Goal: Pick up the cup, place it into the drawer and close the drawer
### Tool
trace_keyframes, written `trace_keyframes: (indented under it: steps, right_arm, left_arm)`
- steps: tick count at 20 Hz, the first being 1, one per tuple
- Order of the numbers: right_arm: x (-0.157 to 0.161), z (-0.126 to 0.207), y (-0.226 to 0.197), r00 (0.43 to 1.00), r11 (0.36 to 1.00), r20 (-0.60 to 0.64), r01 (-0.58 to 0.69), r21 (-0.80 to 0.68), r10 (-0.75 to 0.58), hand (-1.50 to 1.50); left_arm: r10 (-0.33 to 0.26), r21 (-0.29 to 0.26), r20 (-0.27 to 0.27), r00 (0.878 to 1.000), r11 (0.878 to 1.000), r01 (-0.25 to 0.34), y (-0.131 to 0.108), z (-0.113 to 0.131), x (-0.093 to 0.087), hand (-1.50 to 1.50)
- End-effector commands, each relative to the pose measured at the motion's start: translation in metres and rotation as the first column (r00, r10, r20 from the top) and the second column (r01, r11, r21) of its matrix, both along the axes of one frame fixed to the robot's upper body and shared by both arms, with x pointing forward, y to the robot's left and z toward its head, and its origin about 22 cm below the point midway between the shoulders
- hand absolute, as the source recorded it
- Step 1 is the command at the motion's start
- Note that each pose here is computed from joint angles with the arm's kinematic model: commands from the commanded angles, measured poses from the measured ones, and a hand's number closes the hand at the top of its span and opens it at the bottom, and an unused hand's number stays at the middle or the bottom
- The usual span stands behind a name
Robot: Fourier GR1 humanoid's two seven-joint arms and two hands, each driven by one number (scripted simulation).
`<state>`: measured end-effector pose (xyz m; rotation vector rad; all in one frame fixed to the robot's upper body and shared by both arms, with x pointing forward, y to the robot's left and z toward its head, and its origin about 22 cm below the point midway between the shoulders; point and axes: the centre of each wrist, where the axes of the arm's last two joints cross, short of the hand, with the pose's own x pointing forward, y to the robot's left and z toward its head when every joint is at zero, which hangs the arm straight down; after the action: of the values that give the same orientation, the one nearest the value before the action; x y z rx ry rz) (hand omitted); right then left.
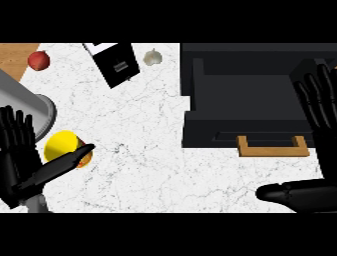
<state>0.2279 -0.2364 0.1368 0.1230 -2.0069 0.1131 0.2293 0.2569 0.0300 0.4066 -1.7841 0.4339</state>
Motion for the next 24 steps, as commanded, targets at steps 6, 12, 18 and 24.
trace_keyframes:
  steps: [6, 12, 18, 24]
  right_arm:
    - [0.004, 0.009, -0.004, 1.0, 1.0, 0.007, -0.014, -0.007, 0.014, -1.5]
    - [0.005, -0.001, -0.009, 1.0, 1.0, 0.0, -0.005, -0.001, 0.005, -1.5]
    - [0.01, 0.019, 0.002, 1.0, 1.0, 0.001, -0.01, 0.008, 0.01, -1.5]
    - [-0.008, 0.001, -0.013, 1.0, 1.0, -0.005, -0.025, -0.009, 0.025, -1.5]
  left_arm:
    - [0.033, -0.01, -0.05, 0.998, 0.999, -0.034, 0.031, -0.056, -0.008, -1.5]
    - [0.039, -0.012, -0.067, 0.997, 0.999, -0.04, 0.043, -0.068, -0.006, -1.5]
    - [0.004, -0.04, -0.087, 0.996, 0.999, -0.008, 0.031, -0.102, -0.009, -1.5]
    - [0.057, -0.045, -0.085, 0.995, 0.997, -0.061, 0.05, -0.116, -0.027, -1.5]
